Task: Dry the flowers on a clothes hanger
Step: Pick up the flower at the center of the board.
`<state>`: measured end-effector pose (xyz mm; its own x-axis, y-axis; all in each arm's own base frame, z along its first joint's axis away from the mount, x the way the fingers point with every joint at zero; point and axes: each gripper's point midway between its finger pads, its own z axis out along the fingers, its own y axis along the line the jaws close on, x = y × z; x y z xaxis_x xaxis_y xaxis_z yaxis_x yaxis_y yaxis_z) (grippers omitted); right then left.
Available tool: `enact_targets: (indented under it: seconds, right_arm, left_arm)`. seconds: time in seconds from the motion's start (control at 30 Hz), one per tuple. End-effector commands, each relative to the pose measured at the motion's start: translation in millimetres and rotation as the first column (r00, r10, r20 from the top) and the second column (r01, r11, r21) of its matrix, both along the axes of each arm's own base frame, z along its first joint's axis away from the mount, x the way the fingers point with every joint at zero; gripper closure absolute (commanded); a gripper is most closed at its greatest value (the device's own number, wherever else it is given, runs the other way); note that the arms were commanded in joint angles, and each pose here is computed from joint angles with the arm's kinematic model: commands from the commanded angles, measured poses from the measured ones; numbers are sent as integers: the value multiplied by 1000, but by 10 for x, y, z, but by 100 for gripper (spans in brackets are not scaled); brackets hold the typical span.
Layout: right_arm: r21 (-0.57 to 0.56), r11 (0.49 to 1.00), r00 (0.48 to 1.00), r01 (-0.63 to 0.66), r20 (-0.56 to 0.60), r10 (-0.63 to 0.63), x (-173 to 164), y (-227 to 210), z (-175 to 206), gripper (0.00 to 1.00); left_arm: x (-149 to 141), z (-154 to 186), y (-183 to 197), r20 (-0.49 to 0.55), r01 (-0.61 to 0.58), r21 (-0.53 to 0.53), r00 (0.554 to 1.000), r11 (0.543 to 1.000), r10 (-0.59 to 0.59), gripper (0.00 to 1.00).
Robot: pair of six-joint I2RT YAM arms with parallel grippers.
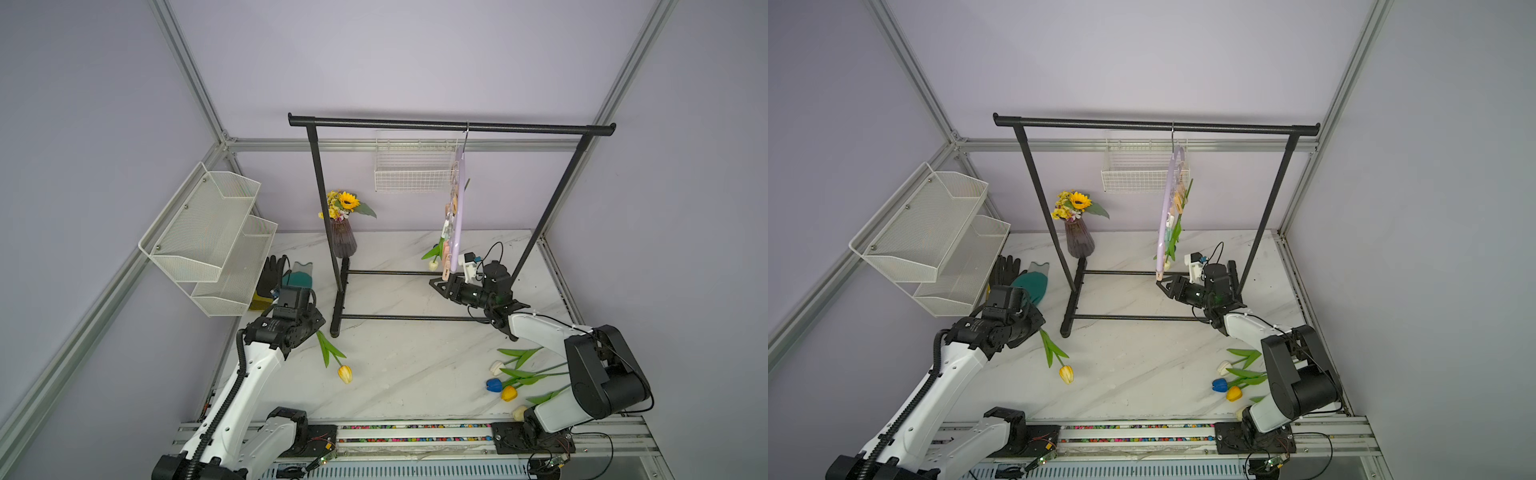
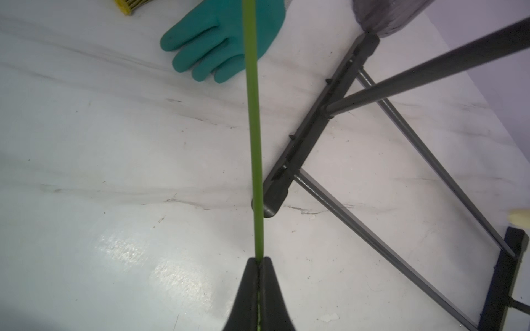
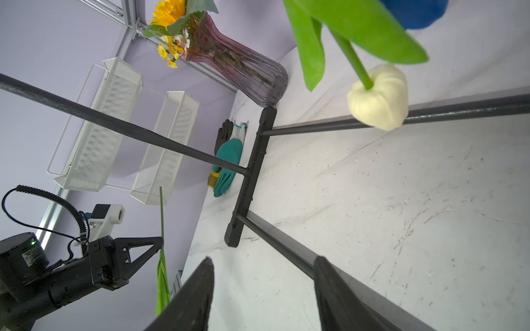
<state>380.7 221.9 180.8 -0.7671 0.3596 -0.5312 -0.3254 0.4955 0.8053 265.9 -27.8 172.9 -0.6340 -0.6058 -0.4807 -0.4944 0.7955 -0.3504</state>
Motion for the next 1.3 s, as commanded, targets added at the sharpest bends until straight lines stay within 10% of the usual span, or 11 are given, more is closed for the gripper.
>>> enact_targets:
  seconds: [0.0, 0.47, 0.87, 1.27]
  right_arm:
    - [82, 996, 996, -36, 79, 29, -26, 50, 356, 42]
    - [264, 960, 989, -93, 133, 59, -189, 86, 631, 42]
    - [270, 945, 969, -183, 210, 127, -321, 196, 866, 42]
    - [240, 922, 920, -304, 324, 219, -514, 376, 1137, 48]
  left_arm:
    - [150, 313, -305, 114, 160, 2, 981, 987, -159, 100]
    - [358, 827, -1821, 394, 652, -16, 701, 758, -594, 100]
    - [409, 1202, -2545, 611, 858, -12, 414, 514, -675, 100]
    - [471, 1344, -2800, 669, 908, -6, 316, 420, -673, 100]
